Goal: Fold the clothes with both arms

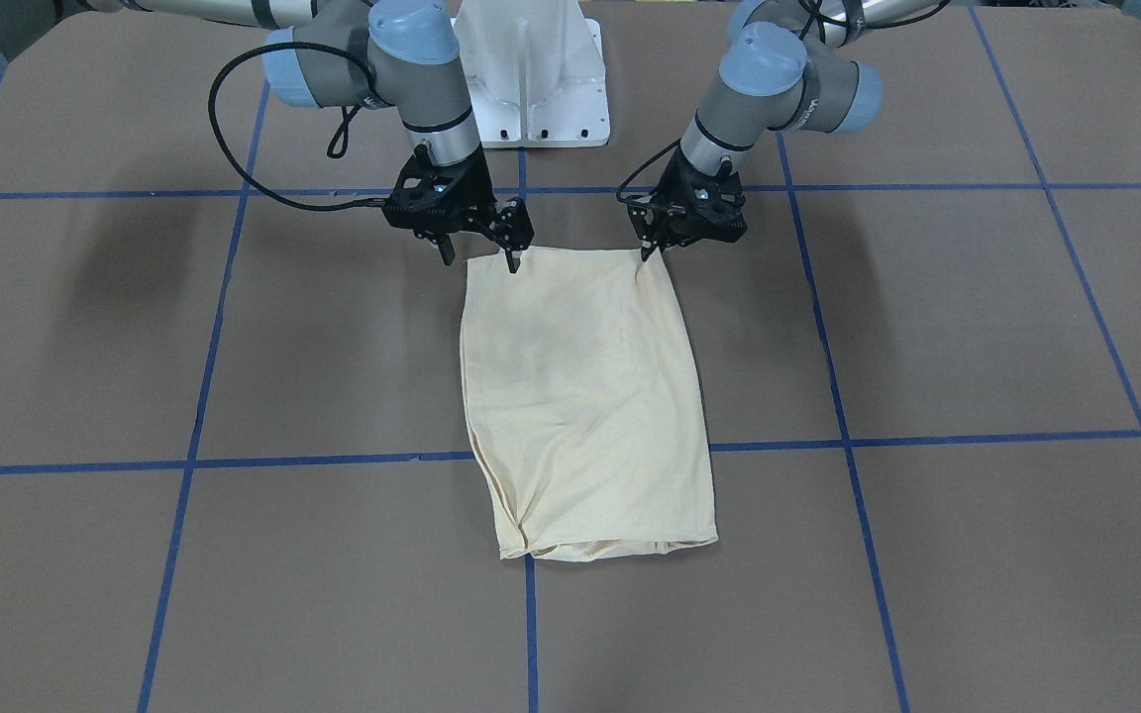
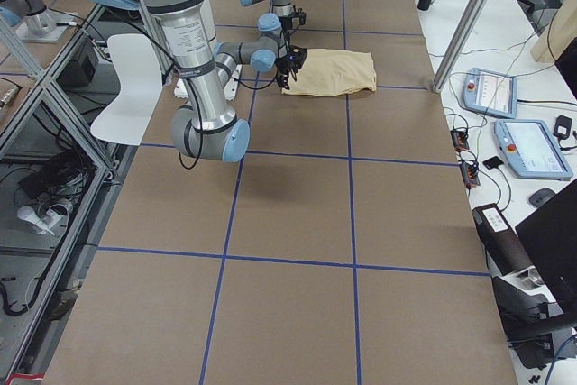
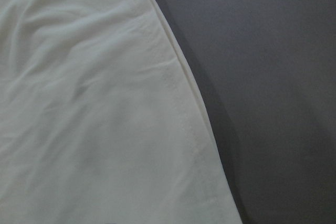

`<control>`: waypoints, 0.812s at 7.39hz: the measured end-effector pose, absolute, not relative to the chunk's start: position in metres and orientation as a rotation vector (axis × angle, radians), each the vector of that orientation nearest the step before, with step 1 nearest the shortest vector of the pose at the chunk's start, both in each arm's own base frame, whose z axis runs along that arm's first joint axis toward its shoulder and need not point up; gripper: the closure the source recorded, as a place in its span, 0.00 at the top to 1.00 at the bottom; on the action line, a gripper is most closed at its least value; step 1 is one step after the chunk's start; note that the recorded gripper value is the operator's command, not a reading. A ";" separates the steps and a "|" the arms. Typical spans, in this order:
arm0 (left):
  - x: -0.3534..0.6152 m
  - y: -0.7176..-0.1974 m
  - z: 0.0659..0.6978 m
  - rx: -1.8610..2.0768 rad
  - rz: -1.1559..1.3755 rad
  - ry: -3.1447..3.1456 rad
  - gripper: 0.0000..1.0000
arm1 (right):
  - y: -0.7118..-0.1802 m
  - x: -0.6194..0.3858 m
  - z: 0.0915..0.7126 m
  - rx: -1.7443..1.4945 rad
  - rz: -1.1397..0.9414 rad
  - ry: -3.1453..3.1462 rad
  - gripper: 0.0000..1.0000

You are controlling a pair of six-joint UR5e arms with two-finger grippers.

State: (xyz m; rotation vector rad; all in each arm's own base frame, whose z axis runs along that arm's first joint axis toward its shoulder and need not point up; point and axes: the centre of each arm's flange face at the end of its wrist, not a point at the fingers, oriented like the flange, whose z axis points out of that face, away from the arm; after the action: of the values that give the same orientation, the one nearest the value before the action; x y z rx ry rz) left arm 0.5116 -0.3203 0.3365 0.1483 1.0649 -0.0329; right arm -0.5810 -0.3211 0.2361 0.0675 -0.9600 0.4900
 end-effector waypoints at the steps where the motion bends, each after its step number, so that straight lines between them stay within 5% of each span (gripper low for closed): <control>1: 0.511 -0.320 0.336 0.148 -0.033 1.066 0.00 | -0.315 -0.586 0.237 0.015 0.570 -0.962 0.84; 6: 0.511 -0.319 0.334 0.146 -0.037 1.071 0.00 | -0.322 -0.627 0.237 -0.124 0.825 -0.924 0.79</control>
State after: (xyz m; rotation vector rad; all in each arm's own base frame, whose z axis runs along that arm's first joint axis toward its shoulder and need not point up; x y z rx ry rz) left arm 0.5114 -0.3193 0.3338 0.1455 1.0712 -0.0373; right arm -0.6266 -0.3221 0.2371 -0.1239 -0.9237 0.8255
